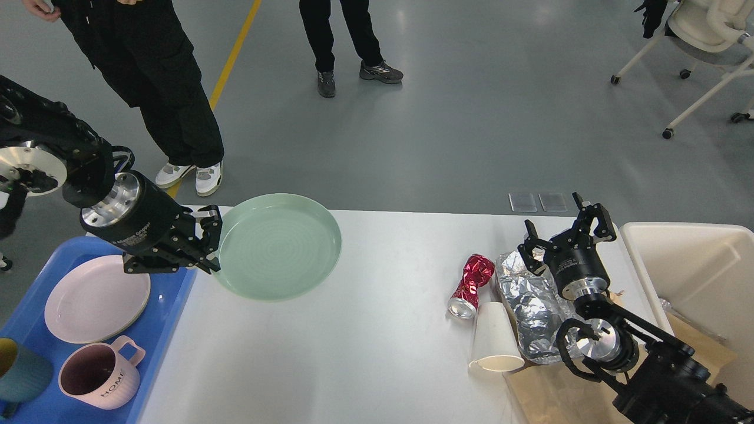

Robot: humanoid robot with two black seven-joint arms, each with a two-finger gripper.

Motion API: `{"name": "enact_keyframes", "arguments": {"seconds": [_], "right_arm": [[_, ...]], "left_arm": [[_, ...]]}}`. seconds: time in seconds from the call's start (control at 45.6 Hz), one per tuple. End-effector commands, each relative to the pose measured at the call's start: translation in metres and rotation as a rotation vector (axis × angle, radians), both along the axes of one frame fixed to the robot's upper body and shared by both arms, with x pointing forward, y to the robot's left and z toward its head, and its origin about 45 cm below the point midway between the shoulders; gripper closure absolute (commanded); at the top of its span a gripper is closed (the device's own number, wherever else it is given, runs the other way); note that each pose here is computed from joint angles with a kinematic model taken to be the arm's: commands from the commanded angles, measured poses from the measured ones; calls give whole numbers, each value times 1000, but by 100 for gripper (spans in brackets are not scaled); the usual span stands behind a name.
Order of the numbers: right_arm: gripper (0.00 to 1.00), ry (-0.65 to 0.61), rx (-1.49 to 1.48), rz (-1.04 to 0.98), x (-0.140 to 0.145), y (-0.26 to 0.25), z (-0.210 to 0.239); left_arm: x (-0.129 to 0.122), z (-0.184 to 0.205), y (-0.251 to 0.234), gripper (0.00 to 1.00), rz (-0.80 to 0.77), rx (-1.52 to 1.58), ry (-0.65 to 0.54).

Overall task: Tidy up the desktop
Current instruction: 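Lift the pale green bowl and place it on the pink plate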

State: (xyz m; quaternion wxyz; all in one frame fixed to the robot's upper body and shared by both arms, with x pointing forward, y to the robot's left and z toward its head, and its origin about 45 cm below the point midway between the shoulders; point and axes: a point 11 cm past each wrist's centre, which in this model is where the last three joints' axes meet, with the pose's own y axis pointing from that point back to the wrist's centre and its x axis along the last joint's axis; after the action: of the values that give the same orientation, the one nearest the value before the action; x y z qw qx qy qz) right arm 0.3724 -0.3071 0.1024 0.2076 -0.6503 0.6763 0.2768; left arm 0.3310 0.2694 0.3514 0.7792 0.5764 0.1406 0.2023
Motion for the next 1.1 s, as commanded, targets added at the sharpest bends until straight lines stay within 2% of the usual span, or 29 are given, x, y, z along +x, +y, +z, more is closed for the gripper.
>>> {"name": "enact_keyframes", "arguments": {"seconds": [0.0,0.153,0.351,0.591,0.767,0.789,1.073], "right_arm": [[0,0,0,0,0,0,0],[0,0,0,0,0,0,0],[0,-1,1,1,0,0,0],[0,-1,1,1,0,0,0],[0,-1,1,1,0,0,0],[0,-1,1,1,0,0,0],[0,-1,1,1,0,0,0]], "left_arm": [[-11,36,-10,100,-52,-13,18],[-21,74,-9,100,-80,1,-9],[-10,61,26,100,10,29,-30],[4,-9,133,100,220,34,-2],[-16,-52,222,100,406,44,-8],[-23,-66,246,100,449,61,-18],[-39,-122,314,100,545,176,-39]]}}
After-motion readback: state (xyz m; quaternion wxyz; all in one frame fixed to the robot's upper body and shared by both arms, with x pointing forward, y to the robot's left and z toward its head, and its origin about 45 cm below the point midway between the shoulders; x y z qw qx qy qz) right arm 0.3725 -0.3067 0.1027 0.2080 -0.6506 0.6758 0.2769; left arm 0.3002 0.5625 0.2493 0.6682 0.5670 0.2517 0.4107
